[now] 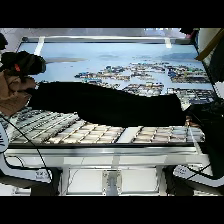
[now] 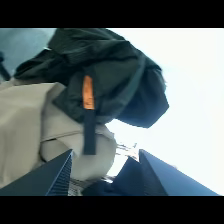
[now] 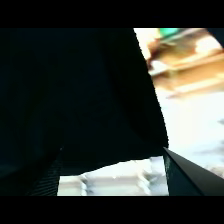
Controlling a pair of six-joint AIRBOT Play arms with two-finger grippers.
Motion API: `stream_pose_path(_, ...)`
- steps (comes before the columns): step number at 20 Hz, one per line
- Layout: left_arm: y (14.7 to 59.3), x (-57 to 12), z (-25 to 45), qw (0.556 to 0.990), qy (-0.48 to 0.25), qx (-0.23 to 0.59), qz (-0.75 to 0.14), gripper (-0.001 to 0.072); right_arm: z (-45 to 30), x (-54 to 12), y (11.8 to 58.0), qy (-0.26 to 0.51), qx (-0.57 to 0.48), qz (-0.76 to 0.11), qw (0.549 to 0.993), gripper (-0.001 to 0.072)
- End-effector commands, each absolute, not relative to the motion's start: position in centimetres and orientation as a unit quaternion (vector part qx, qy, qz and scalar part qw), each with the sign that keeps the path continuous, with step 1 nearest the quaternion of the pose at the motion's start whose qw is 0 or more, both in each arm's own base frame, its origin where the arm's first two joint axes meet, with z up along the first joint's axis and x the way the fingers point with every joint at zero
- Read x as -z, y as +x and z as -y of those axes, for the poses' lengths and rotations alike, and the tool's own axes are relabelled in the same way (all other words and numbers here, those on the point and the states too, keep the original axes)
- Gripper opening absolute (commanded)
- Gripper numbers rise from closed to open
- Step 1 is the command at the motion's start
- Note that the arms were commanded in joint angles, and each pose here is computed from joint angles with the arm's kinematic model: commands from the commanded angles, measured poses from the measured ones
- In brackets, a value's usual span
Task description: Fold the clothes and pants, and hang the long-sleeved shirts on hangers.
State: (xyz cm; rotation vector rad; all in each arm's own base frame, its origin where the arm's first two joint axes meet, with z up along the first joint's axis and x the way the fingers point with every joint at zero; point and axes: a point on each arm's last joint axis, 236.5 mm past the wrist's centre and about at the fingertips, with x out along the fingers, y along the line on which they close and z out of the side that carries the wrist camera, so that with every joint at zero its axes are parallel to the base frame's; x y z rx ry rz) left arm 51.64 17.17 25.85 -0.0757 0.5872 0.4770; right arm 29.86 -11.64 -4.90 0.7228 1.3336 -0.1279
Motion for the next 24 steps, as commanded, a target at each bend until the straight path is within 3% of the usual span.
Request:
stream_pose_path(1,51.5,-26.0,-15.2,0.931,-0.043,-0.214,-0.294,0.0482,11.3,6.3,30.0,0.318,0.023,-0.614,0.722,0.0694)
stream_pose_path(6,51.4,-25.5,-14.4,0.928,-0.042,-0.208,-0.305,0.0482,12.7,6.6,32.3,0.312,0.005,-0.609,0.729,0.0688)
stream_pose_path(13,50.1,-24.1,-14.3,0.914,-0.048,-0.214,-0.342,0.0482,12.0,9.0,33.4,0.339,-0.055,-0.640,0.688,0.0677)
stream_pose_path(19,49.8,-23.7,-14.2,0.910,-0.052,-0.213,-0.353,0.0482,11.0,10.7,34.9,0.401,-0.102,-0.604,0.681,0.0660)
stream_pose_path(22,50.2,-23.3,-12.8,0.912,-0.072,-0.189,-0.356,0.0481,9.5,10.6,35.9,0.393,-0.132,-0.595,0.688,0.0585)
stream_pose_path(24,50.5,-22.9,-11.7,0.913,-0.088,-0.170,-0.360,0.0482,8.6,10.0,36.8,0.392,-0.152,-0.580,0.697,0.0416)
